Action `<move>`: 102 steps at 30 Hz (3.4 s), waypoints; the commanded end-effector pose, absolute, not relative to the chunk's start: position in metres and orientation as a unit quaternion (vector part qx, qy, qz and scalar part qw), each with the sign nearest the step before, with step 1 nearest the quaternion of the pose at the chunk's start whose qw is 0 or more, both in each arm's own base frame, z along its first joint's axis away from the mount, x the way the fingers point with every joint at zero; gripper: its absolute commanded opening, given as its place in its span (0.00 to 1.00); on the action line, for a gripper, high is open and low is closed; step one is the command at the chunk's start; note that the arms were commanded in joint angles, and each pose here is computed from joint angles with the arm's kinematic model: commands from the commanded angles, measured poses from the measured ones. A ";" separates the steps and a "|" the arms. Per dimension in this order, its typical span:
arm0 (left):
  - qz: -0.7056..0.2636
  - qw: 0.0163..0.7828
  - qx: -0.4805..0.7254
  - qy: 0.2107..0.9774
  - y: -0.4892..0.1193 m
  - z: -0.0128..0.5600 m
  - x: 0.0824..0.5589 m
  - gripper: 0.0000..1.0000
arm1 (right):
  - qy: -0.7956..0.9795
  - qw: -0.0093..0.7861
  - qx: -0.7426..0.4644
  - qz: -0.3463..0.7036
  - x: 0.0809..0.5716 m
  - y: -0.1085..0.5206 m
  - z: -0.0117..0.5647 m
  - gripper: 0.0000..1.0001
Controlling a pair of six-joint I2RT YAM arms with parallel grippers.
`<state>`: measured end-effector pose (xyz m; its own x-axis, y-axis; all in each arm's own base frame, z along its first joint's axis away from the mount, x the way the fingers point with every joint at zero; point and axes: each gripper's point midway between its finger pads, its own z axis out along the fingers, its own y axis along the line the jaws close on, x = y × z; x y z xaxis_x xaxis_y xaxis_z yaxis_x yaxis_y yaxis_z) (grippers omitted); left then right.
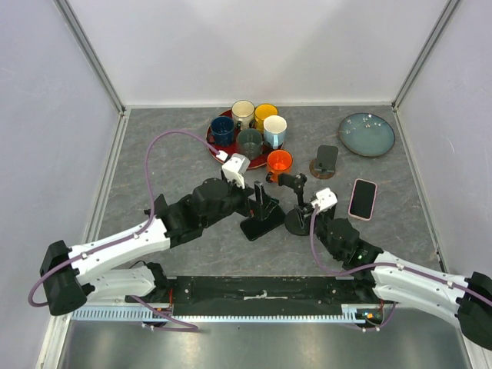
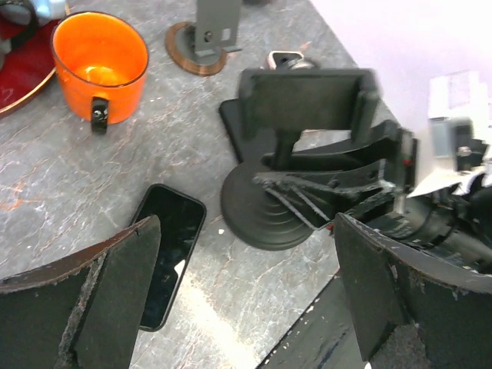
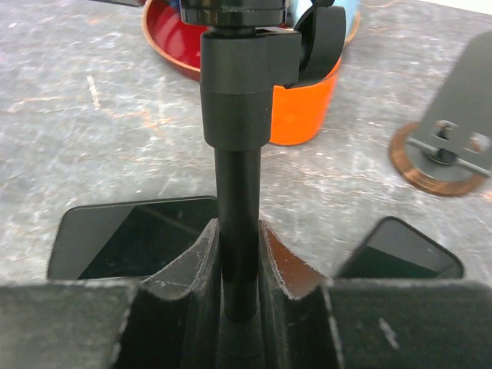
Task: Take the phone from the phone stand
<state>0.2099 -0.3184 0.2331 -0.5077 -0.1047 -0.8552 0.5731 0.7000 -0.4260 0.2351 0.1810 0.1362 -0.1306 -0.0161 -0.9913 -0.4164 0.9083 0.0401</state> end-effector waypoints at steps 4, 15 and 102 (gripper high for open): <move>-0.375 0.519 0.180 0.747 -0.321 0.270 0.214 1.00 | 0.641 0.686 -0.178 0.293 0.225 0.234 0.215 0.00; -0.361 0.495 0.073 0.787 -0.300 0.255 0.234 0.74 | 0.631 0.666 -0.206 0.342 0.214 0.254 0.213 0.00; -0.070 0.626 -0.161 0.760 -0.058 0.256 0.354 0.62 | 0.672 0.728 0.034 0.132 0.218 0.090 0.309 0.98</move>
